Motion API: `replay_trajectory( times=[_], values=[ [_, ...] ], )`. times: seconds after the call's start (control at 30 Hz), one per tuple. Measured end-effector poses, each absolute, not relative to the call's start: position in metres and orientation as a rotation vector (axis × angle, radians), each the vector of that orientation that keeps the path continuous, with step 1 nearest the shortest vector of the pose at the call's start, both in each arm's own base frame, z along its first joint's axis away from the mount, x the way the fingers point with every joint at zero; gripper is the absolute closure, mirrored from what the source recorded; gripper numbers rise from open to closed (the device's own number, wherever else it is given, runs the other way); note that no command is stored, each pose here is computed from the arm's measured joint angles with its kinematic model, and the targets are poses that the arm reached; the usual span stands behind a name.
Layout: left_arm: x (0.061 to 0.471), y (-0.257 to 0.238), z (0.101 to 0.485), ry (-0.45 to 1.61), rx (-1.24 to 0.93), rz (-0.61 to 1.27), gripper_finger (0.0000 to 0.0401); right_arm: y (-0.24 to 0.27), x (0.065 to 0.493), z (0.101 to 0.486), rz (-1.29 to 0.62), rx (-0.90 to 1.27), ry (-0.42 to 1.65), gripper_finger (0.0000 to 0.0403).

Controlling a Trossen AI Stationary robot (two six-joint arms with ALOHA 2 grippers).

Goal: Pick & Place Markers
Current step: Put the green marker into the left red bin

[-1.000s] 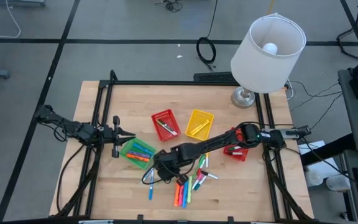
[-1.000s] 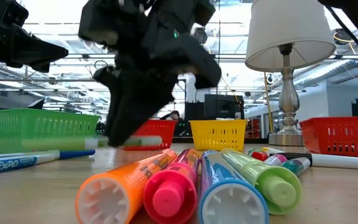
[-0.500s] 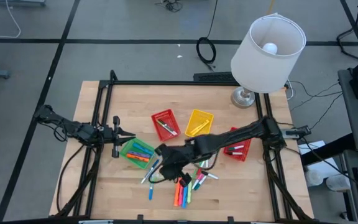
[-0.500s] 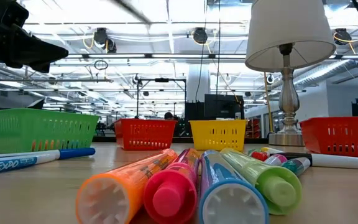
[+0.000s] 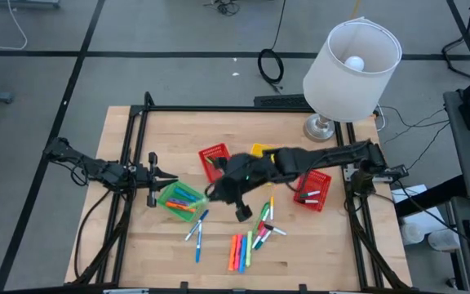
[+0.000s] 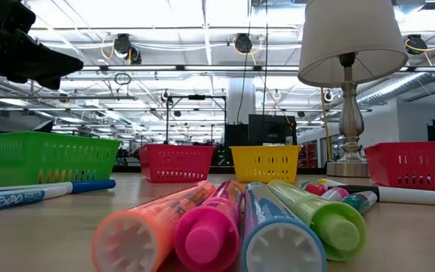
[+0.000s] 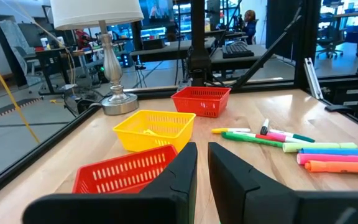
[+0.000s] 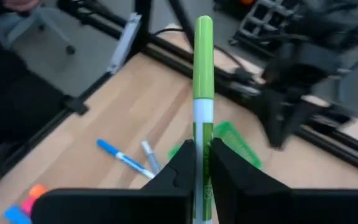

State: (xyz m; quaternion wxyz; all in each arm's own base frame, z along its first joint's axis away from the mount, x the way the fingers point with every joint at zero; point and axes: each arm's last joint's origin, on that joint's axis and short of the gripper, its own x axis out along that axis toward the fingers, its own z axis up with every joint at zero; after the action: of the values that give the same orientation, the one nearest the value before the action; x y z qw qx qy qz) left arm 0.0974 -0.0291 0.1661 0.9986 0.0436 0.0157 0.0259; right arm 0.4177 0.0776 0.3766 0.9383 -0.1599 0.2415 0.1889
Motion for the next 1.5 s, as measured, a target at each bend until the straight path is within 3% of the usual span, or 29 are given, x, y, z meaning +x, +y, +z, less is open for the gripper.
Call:
replay_trajectory(
  times=[0.37,0.6,0.83,1.2,1.5],
  values=[
    [0.097,-0.029,0.166,0.032,0.087,0.052,0.0352,0.036,0.419,0.391,0.398,-0.217,0.389,0.0386],
    [0.097,-0.029,0.166,0.033,0.086,0.051,0.0352,0.015,0.411,0.354,0.348,-0.175,0.343,0.0386],
    [0.097,-0.029,0.166,0.034,0.088,0.050,0.0352,0.008,0.353,0.319,0.272,-0.098,0.258,0.0387],
    [0.097,-0.029,0.166,0.033,0.084,0.051,0.0352,0.027,0.240,0.271,0.131,-0.038,-0.067,0.0387],
    [0.097,-0.029,0.166,0.032,0.080,0.051,0.0352,0.027,0.200,0.232,0.022,-0.002,-0.112,0.0387]
  ],
)
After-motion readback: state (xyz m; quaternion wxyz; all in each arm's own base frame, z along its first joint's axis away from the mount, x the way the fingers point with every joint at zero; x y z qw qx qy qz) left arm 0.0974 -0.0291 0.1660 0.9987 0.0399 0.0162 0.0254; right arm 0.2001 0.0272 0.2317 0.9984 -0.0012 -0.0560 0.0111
